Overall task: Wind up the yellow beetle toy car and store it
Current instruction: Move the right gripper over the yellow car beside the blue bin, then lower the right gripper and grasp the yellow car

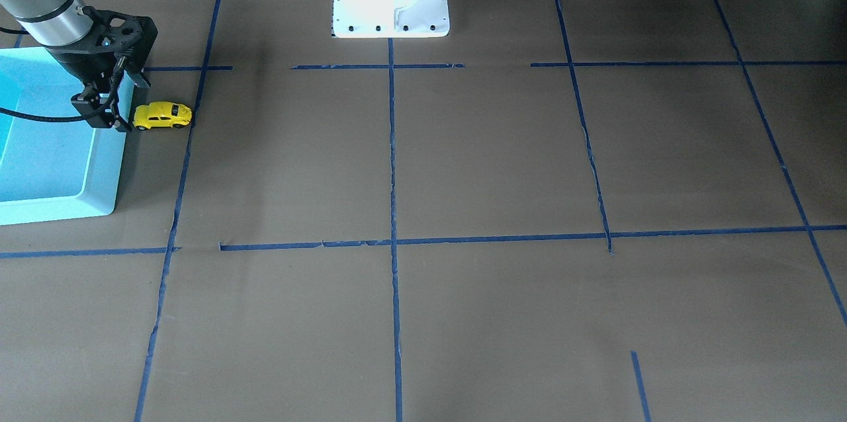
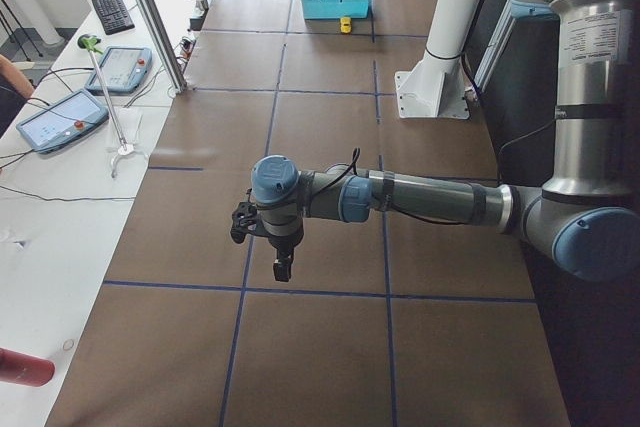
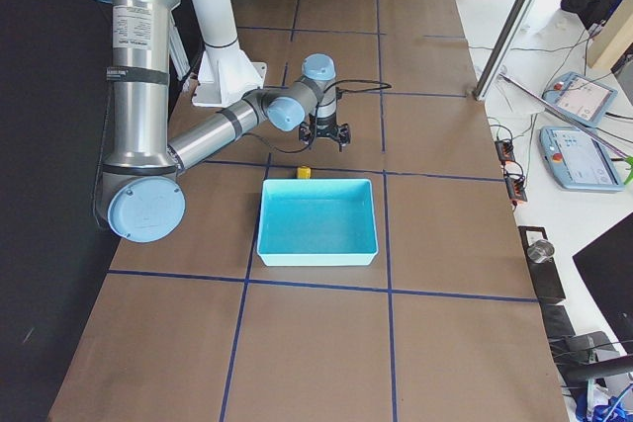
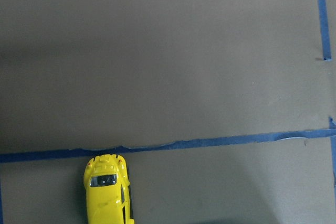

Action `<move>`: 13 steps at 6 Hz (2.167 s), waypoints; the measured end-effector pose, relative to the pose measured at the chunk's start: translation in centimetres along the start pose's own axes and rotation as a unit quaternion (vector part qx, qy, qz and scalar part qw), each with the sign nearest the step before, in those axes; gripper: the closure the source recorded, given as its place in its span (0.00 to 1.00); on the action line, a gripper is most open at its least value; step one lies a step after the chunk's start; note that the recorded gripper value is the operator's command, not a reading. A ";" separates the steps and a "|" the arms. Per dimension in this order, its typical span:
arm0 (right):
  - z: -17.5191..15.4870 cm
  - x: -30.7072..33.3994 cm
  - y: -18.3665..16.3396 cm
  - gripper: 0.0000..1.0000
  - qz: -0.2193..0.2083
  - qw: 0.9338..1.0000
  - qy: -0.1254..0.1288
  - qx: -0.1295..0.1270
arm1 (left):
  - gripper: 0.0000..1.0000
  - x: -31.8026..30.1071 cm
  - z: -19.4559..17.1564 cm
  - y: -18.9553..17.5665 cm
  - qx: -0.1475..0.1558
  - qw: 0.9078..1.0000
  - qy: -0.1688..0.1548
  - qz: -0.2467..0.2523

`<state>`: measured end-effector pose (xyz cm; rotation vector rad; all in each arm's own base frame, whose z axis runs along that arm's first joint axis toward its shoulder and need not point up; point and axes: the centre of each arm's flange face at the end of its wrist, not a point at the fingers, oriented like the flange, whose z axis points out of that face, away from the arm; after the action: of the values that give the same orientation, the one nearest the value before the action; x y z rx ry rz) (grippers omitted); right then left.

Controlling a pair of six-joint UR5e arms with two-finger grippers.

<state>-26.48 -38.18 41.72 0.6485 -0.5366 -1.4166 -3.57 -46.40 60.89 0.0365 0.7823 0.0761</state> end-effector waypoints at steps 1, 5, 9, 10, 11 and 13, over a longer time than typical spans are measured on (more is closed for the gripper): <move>1.4 -1.7 -1.0 0.01 -0.031 0.999 -0.002 -0.026 | 0.00 0.0 0.0 0.0 0.000 1.000 0.000 0.001; 4.8 -6.6 -3.6 0.01 -0.087 0.990 -0.011 -0.109 | 0.00 -0.4 0.2 0.1 0.000 1.000 0.000 0.002; 7.7 -6.9 -2.9 0.01 -0.086 0.987 -0.025 -0.135 | 0.00 -0.6 0.2 0.2 0.000 1.000 0.001 0.000; 8.3 -7.0 -2.8 0.01 -0.086 0.986 -0.029 -0.139 | 0.00 -0.6 0.2 0.2 0.000 1.000 0.001 0.000; 8.9 -7.2 -2.8 0.01 -0.088 0.985 -0.033 -0.143 | 0.00 -0.5 0.2 0.2 0.000 1.000 0.001 0.000; 10.5 -7.6 -3.0 0.02 -0.092 0.983 -0.041 -0.151 | 0.00 -0.6 0.2 0.2 0.000 1.000 0.001 0.001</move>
<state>-36.52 -31.72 47.51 0.4034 -0.3206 -1.6645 -3.86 -46.26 61.43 0.0375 0.7834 0.0770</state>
